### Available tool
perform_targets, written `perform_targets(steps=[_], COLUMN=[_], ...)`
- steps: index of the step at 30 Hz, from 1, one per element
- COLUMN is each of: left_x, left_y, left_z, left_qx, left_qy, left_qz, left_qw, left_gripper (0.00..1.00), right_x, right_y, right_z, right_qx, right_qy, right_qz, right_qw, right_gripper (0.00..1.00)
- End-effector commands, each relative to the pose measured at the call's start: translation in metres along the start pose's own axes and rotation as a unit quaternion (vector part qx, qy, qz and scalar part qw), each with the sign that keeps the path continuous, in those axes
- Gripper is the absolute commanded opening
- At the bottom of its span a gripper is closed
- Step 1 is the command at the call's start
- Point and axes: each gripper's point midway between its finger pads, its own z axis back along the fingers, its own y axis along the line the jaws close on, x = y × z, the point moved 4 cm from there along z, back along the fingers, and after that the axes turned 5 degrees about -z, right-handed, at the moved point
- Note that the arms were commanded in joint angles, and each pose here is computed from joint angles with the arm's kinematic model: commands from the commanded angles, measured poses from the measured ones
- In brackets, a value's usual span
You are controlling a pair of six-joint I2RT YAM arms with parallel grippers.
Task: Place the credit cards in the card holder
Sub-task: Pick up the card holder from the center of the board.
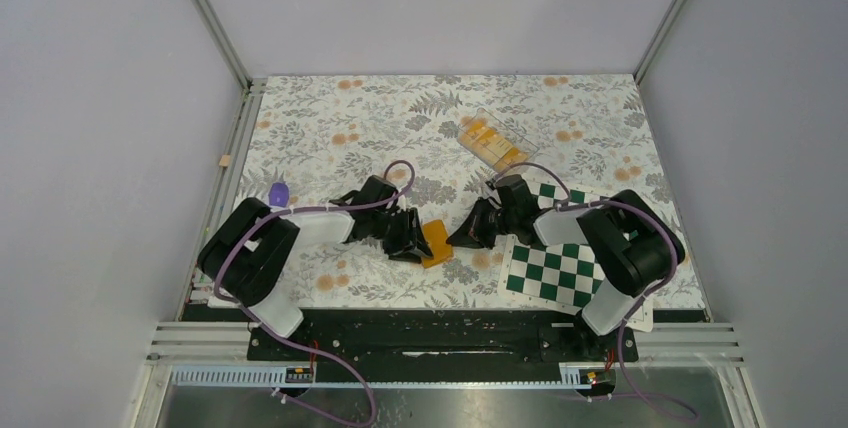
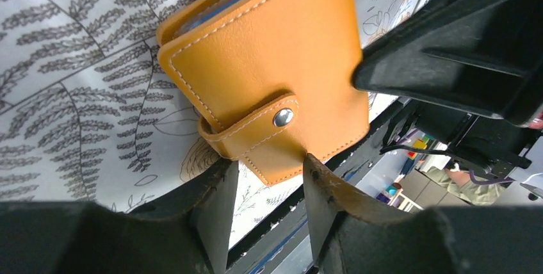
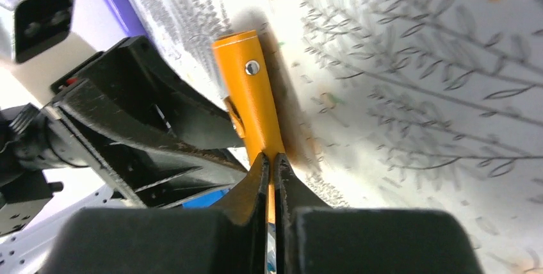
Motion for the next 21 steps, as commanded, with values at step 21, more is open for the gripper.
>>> perform_targets(steps=[21], left_x=[0.012], left_y=[-0.059], left_z=[0.055], left_qx=[-0.145], left_qy=[-0.139], left_qz=[-0.061], left_qw=[0.978], left_gripper=[0.80], right_x=[-0.025], right_y=[0.093], right_z=[0.081], right_qx=[0.137], right_qy=[-0.076], right_qz=[0.096], right_qw=[0.983], right_gripper=[0.00])
